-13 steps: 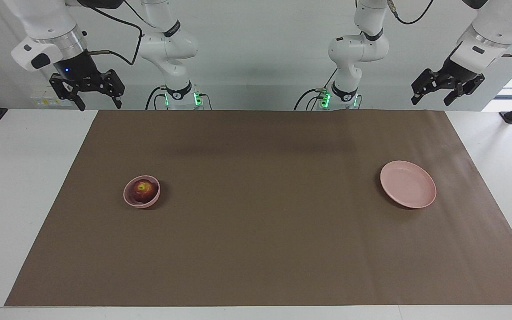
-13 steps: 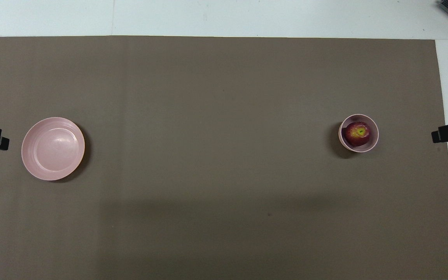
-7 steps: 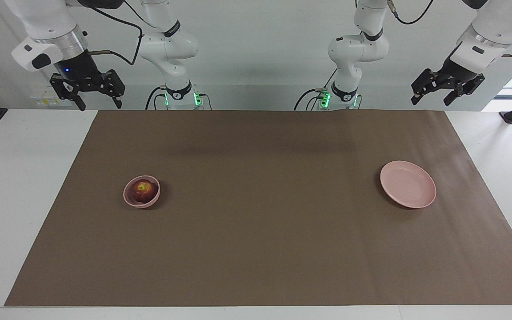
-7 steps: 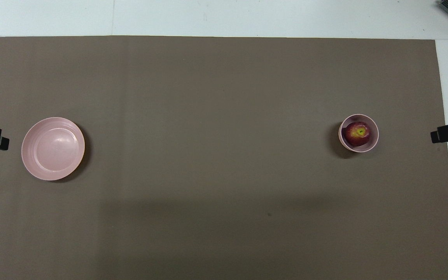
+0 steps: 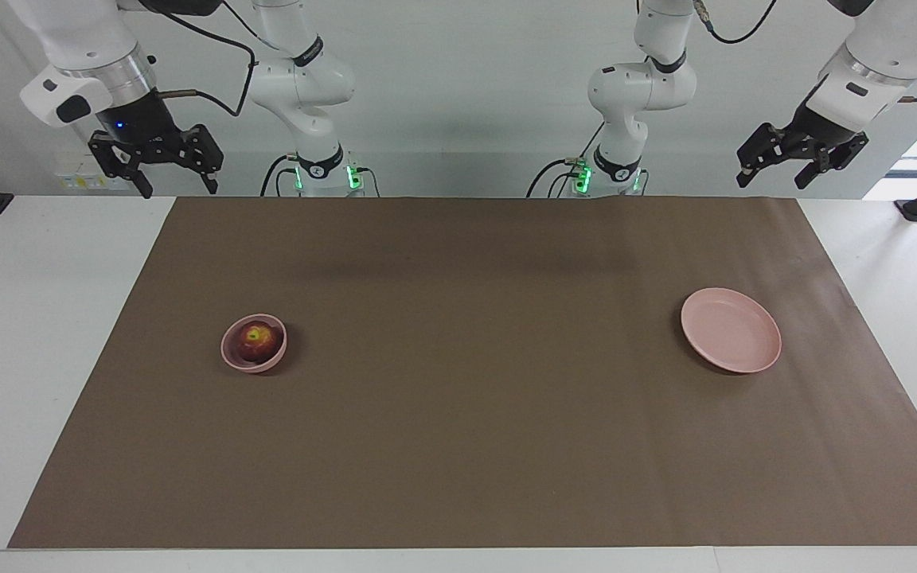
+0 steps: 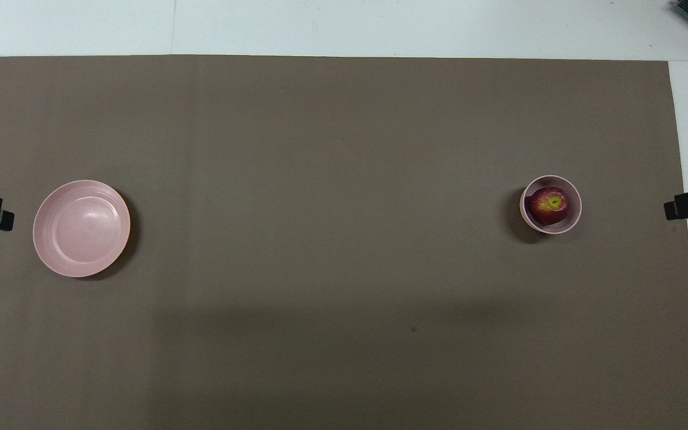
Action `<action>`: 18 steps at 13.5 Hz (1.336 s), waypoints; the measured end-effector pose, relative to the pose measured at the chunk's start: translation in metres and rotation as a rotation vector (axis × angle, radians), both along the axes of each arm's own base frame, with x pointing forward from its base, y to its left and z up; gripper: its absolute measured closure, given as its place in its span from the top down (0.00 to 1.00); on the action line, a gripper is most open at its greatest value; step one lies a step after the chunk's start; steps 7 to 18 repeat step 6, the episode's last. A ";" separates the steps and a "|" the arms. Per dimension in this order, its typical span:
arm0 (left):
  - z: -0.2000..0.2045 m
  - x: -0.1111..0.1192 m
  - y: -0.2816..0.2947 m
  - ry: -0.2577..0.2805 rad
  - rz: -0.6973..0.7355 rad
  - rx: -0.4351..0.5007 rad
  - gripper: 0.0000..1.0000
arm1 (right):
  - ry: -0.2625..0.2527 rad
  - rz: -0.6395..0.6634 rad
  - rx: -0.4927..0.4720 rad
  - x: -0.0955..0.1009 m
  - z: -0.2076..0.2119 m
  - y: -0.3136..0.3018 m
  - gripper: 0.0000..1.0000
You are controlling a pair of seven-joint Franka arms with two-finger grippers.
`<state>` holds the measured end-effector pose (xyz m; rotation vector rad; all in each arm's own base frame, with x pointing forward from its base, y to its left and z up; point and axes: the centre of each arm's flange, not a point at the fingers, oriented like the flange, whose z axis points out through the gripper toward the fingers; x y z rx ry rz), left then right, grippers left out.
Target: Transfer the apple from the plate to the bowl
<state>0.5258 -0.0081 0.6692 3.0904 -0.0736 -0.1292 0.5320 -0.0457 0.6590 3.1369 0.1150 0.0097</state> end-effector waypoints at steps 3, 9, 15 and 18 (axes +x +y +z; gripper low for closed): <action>0.000 0.000 0.000 0.000 0.000 0.000 1.00 | -0.002 0.002 -0.013 -0.001 0.001 0.000 1.00; 0.000 0.000 0.000 0.000 0.000 0.000 1.00 | -0.002 0.005 -0.015 -0.001 0.002 0.002 1.00; 0.000 0.000 0.000 0.000 0.000 0.000 1.00 | -0.002 0.005 -0.015 -0.001 0.002 0.002 1.00; 0.000 0.000 0.000 0.000 0.000 0.000 1.00 | -0.002 0.005 -0.015 -0.001 0.002 0.002 1.00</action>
